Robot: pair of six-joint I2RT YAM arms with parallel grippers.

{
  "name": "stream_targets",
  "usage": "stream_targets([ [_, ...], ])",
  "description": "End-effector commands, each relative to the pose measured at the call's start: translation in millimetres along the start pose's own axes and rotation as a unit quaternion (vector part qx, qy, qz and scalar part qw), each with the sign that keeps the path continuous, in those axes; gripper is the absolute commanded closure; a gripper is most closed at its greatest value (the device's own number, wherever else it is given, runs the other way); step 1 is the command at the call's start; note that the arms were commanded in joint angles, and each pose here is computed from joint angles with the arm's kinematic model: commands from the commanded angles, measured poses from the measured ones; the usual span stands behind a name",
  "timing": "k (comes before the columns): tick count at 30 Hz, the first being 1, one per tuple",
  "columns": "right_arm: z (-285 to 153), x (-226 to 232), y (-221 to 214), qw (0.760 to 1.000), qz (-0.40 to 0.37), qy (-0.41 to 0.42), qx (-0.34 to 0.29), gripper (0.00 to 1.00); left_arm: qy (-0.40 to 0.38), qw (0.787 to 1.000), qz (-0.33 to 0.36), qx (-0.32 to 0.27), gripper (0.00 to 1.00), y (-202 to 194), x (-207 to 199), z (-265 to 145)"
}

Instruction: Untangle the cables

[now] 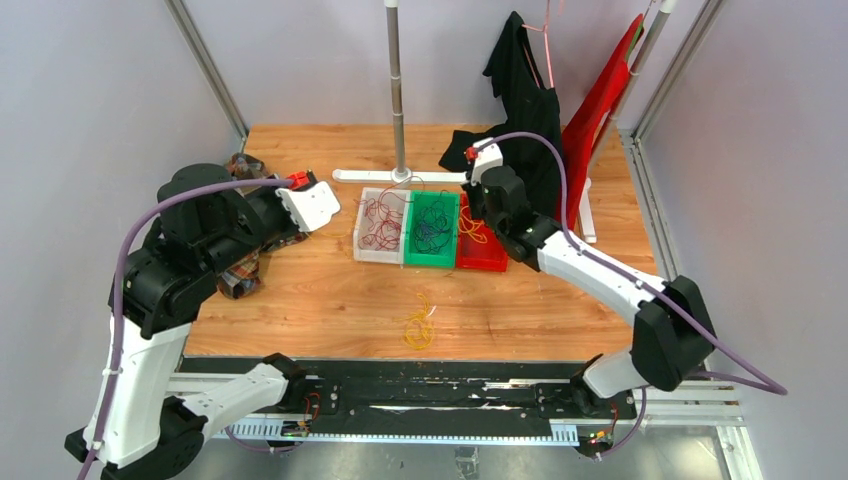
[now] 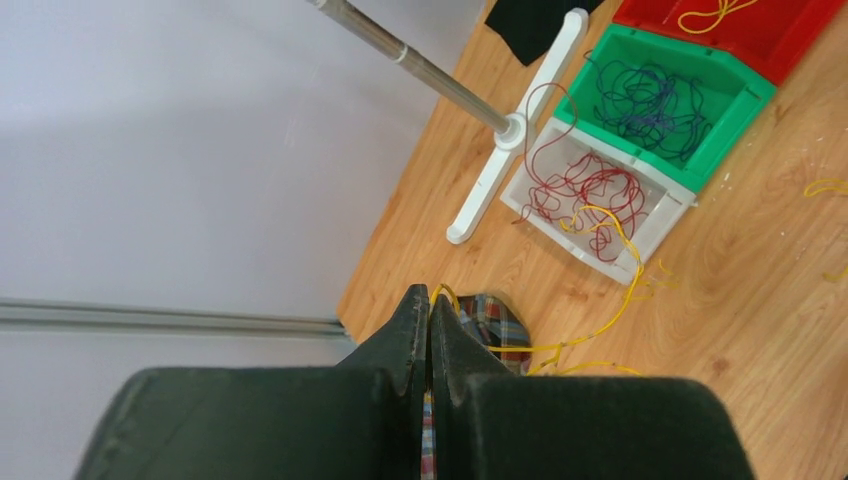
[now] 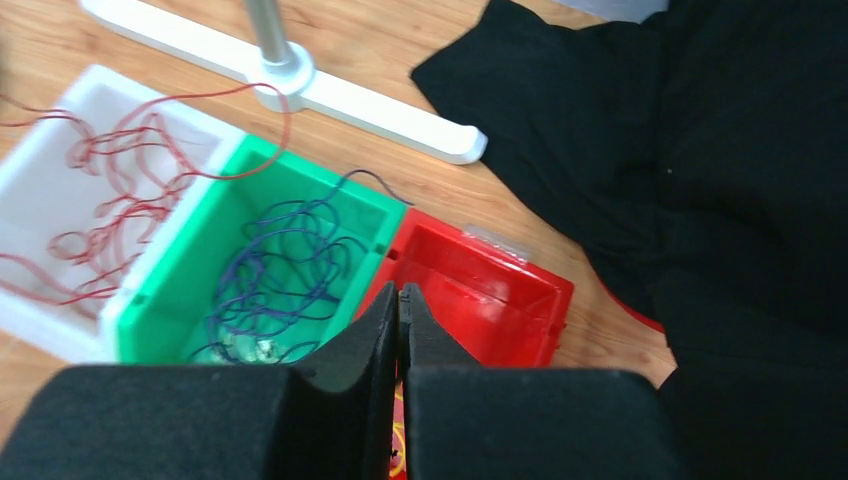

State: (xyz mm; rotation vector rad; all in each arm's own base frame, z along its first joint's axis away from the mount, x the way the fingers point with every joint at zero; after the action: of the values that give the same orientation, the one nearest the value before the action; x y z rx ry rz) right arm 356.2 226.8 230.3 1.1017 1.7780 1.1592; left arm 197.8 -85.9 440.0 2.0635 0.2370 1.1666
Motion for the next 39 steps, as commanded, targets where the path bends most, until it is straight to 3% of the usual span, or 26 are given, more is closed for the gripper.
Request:
stream_targets([
  [1,20,-23,-5,0.998,-0.023,-0.051,-0.007,0.99,-0.008,0.999,-0.007,-0.044,1.0,17,-1,-7],
  [6,40,-24,-26,0.997,-0.043,-0.061,0.021,0.99,-0.022,0.997,-0.019,-0.067,1.0,26,-3,-8],
  [12,37,-28,-20,0.997,-0.031,-0.073,0.018,0.64,-0.039,0.996,-0.028,-0.081,1.0,33,-6,-5],
  [15,26,-30,-9,0.997,-0.014,-0.072,0.001,0.53,-0.057,0.993,-0.041,-0.093,1.0,40,-9,0],
  [19,3,-20,18,0.999,0.02,-0.017,-0.047,0.34,-0.093,0.987,-0.057,-0.115,1.0,52,-14,9],
  [24,-40,-9,52,0.99,0.059,0.049,-0.122,0.31,-0.162,0.974,-0.075,-0.142,1.0,68,-27,31],
  [30,-80,-5,62,0.979,0.089,0.085,-0.165,0.32,-0.241,0.951,-0.093,-0.171,1.0,93,-49,75],
  [39,-113,-29,41,0.978,0.096,0.033,-0.184,0.33,-0.284,0.938,-0.075,-0.184,1.0,133,-83,155],
])
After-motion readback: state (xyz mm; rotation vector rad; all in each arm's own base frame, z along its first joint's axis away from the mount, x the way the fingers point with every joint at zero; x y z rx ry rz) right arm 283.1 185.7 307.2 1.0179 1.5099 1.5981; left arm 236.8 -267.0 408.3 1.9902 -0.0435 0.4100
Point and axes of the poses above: each gripper's point midway between its finger pads, its own z axis out along the fingers, its own x axis along the line the jaws close on, y = z × x, the point moved 3 cm from there along -z, back along the fingers, and after that the axes turned 2 degrees about -z, right-handed, at the moved point
